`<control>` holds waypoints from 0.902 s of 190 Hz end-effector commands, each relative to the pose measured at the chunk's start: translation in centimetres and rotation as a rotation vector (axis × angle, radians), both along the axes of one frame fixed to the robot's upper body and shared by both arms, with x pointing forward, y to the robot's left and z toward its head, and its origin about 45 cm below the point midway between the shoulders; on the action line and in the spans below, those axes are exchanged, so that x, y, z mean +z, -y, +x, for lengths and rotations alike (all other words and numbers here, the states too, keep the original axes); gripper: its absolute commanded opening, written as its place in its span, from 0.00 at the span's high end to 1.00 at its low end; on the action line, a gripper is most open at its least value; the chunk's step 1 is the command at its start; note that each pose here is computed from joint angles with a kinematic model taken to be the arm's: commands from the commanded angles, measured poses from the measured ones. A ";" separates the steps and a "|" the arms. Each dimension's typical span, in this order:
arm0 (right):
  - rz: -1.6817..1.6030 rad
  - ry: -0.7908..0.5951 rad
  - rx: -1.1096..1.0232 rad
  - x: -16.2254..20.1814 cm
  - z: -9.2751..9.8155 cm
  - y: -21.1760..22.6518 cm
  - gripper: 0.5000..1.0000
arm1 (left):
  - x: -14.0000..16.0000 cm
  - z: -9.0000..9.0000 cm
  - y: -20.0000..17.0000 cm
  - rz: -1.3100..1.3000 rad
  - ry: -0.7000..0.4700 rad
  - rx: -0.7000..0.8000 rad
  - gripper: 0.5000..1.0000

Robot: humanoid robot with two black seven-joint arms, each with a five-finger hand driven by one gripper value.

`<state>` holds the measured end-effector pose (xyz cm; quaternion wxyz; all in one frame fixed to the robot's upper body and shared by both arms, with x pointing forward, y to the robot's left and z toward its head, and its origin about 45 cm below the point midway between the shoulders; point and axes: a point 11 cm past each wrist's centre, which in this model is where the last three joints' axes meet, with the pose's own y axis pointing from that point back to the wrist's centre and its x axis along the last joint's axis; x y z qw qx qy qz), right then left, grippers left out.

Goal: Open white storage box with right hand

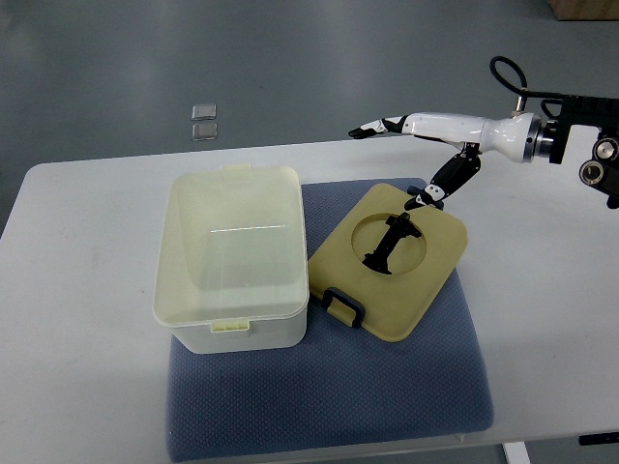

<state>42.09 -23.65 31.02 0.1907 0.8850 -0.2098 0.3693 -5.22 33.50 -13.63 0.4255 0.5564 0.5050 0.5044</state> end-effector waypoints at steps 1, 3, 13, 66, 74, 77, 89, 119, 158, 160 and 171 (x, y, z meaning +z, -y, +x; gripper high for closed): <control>0.195 -0.102 -0.051 1.5 0.5 0.4 0.14 | 0.0 0.0 0.0 0.001 0.000 0.000 0.00; 0.216 -0.110 -0.059 1.6 0.6 0.4 0.14 | 0.0 0.0 0.0 0.001 0.000 0.000 0.00; 0.330 -0.168 -0.106 1.3 0.9 0.8 0.14 | 0.0 0.0 0.0 0.001 0.000 0.000 0.00; 0.811 -0.576 -0.455 -2.9 4.1 2.4 0.14 | 0.0 0.0 0.0 0.001 0.000 0.000 0.00; 0.864 -0.673 -0.501 -4.2 4.2 1.8 0.14 | 0.0 0.0 0.0 -0.001 0.000 0.000 0.00; 0.888 -0.723 -0.520 -4.9 4.3 1.4 0.14 | 0.0 0.0 0.0 -0.001 0.000 -0.001 0.00; 0.943 -0.847 -0.566 -6.5 4.1 0.8 0.14 | 0.0 0.0 0.0 -0.001 0.000 0.000 0.00; 1.066 -1.028 -0.634 -9.2 3.5 0.2 0.14 | 0.0 -0.1 0.0 0.001 -0.001 0.001 0.00; 1.065 -1.058 -0.653 -10.7 2.9 -0.3 0.14 | 0.0 -0.1 0.0 0.001 -0.001 0.001 0.00; 1.065 -1.060 -0.655 -10.8 2.8 -0.4 0.14 | 0.0 0.0 0.0 -0.001 0.000 0.000 0.00; 1.065 -1.061 -0.659 -11.1 2.7 -0.3 0.14 | 0.0 0.0 0.0 0.001 0.000 0.000 0.00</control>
